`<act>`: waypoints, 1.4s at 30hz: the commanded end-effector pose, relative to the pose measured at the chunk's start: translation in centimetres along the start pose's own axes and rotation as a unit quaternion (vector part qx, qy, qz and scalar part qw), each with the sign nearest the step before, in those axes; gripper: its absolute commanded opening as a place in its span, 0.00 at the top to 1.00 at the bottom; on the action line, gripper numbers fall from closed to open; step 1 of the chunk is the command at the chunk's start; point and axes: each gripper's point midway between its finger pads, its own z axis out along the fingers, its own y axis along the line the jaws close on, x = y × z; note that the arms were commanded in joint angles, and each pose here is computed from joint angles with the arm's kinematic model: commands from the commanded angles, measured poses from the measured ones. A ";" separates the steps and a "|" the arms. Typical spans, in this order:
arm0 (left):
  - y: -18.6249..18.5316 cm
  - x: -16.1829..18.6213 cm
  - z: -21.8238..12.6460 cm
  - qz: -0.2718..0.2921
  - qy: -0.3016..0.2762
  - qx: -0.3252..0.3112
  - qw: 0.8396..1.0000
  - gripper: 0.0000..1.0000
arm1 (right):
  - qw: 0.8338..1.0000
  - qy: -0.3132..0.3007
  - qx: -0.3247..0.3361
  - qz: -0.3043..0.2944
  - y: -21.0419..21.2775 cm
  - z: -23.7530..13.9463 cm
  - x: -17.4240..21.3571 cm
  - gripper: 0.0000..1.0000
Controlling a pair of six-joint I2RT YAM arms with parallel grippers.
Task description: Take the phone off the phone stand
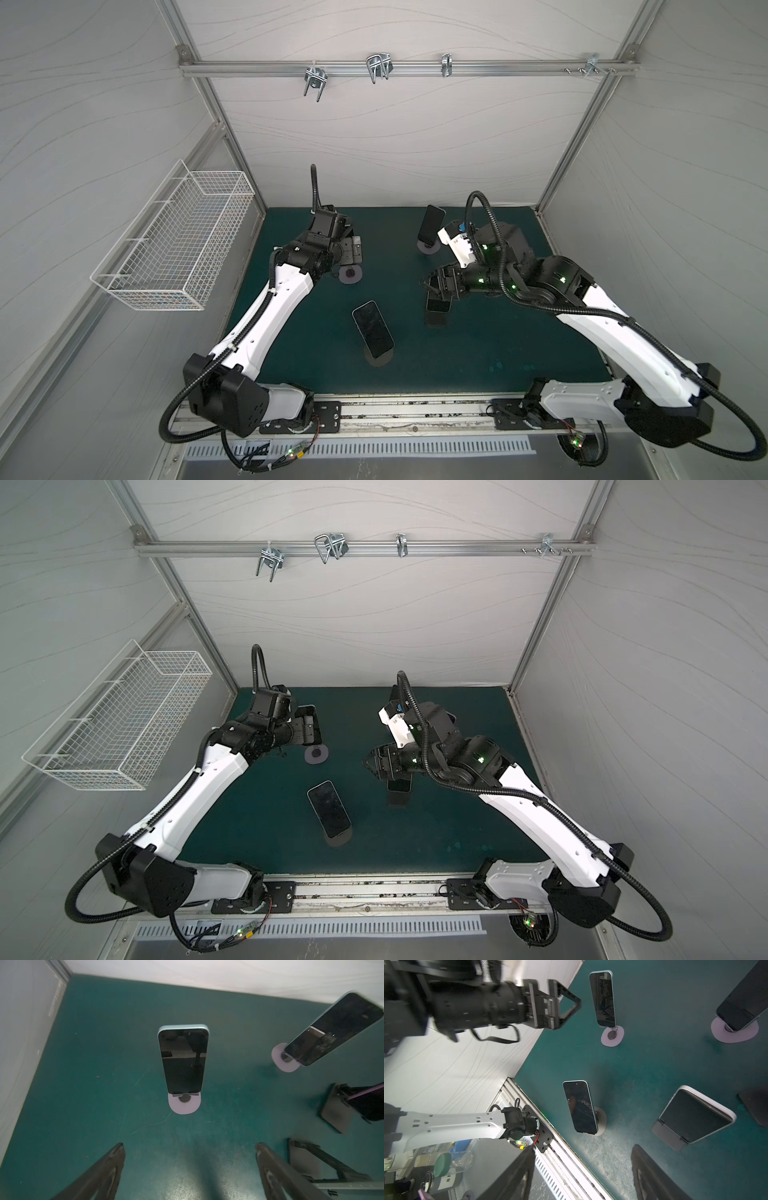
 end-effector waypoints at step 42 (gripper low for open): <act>0.3 -4.5 9.4 -0.044 0.011 -0.054 0.998 0.01 | 0.998 0.045 -0.042 0.021 -0.4 5.0 -2.1 0.28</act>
